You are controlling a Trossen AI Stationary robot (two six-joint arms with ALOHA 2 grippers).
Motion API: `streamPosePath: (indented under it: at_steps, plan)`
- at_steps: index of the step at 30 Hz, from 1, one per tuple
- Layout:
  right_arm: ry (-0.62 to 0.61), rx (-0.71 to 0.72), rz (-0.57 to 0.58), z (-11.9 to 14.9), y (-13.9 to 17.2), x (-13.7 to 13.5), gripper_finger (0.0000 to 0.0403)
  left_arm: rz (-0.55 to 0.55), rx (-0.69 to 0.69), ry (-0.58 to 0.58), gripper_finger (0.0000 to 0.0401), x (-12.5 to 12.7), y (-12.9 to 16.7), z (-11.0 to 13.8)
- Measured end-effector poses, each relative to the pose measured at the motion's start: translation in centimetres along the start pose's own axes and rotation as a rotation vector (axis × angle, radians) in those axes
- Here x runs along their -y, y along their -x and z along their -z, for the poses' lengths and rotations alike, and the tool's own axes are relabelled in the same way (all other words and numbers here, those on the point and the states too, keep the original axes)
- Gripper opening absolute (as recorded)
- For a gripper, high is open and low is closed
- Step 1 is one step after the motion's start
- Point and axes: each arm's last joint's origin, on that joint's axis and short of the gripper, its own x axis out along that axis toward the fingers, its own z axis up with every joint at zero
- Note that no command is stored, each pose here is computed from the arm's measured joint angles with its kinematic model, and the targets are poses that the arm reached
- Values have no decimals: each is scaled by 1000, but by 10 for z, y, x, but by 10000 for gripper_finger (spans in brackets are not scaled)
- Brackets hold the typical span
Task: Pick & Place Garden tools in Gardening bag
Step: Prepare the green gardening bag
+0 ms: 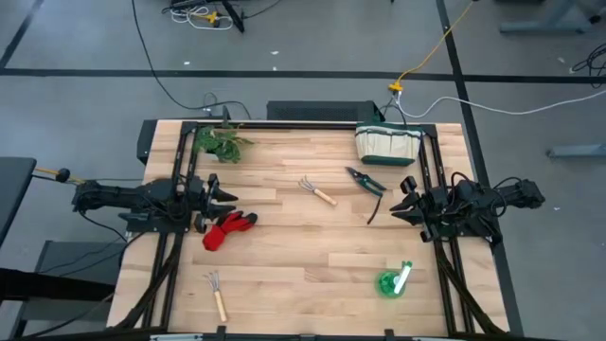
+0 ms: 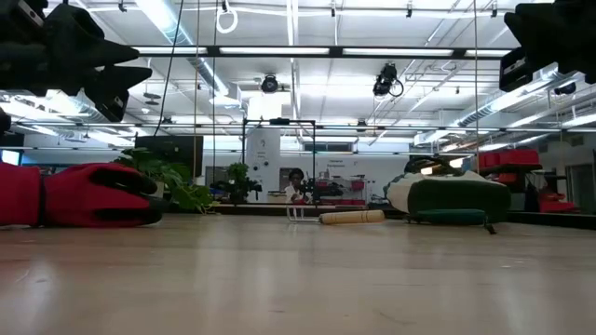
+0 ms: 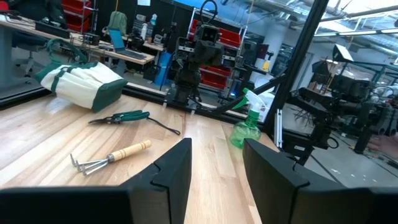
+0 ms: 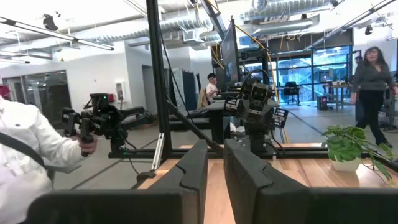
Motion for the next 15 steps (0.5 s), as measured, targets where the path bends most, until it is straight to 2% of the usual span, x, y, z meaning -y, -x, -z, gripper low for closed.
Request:
streamPosePath:
  at_steps: [15]
  plan:
    - [0,2,0,0,0,0,55,3,13,1,151,0,0,-1]
